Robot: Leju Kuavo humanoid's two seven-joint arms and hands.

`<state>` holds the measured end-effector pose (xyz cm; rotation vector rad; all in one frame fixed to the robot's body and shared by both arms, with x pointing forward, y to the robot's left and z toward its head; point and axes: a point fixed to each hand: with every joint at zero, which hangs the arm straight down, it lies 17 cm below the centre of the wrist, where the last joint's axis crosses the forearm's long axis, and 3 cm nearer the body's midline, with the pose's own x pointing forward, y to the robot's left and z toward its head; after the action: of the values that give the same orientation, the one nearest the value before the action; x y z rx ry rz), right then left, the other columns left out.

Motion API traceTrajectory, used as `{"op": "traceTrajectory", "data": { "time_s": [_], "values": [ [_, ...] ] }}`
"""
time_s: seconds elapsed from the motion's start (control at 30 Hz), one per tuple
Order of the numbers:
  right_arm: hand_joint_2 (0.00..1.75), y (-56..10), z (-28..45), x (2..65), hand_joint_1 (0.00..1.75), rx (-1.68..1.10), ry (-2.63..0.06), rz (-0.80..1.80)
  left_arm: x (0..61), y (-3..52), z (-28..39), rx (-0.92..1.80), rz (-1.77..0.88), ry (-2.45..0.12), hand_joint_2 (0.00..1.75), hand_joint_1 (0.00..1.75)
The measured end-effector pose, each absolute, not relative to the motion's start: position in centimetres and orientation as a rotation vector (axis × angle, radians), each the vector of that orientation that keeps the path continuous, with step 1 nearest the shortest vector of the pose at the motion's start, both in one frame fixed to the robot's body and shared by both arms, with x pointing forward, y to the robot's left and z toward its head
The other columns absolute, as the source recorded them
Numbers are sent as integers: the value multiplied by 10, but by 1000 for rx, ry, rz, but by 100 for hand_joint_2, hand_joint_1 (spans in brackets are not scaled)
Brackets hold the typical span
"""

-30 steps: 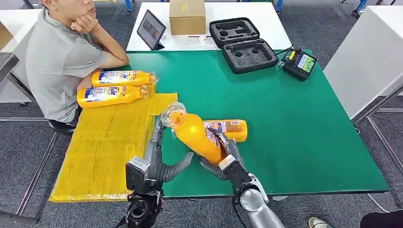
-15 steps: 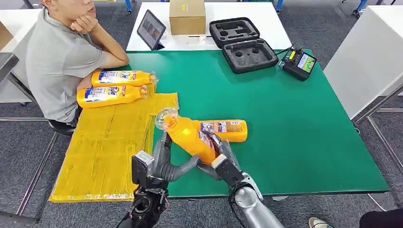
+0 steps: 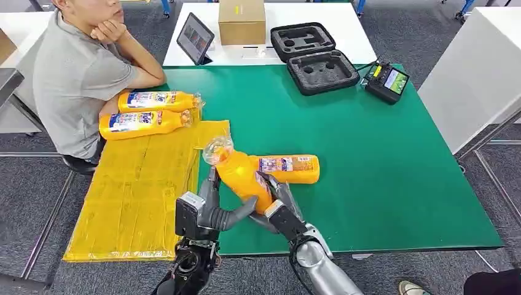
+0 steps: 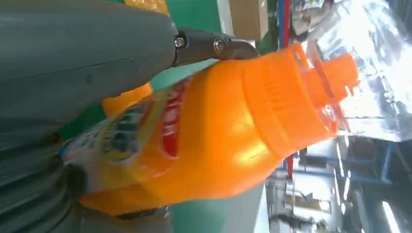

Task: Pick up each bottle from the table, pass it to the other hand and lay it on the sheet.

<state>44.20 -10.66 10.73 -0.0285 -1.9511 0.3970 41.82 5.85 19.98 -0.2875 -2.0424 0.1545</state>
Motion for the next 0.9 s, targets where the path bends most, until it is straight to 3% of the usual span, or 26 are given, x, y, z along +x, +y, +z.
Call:
{"op": "traceTrajectory", "data": {
  "time_s": [0.8,0.83,0.87,0.9],
  "values": [
    [175,-85,94,432,175,-19,-1931,441,432,40,189,-300,126,-1996,175,0],
    [175,-85,94,432,175,-19,-1930,441,432,40,189,-300,125,-1996,175,49],
    [175,-85,94,432,175,-19,-1928,441,432,40,189,-298,126,-1995,175,169],
    [175,-85,94,432,175,-18,-1927,439,432,40,189,-296,126,-1995,175,175]
  ]
}}
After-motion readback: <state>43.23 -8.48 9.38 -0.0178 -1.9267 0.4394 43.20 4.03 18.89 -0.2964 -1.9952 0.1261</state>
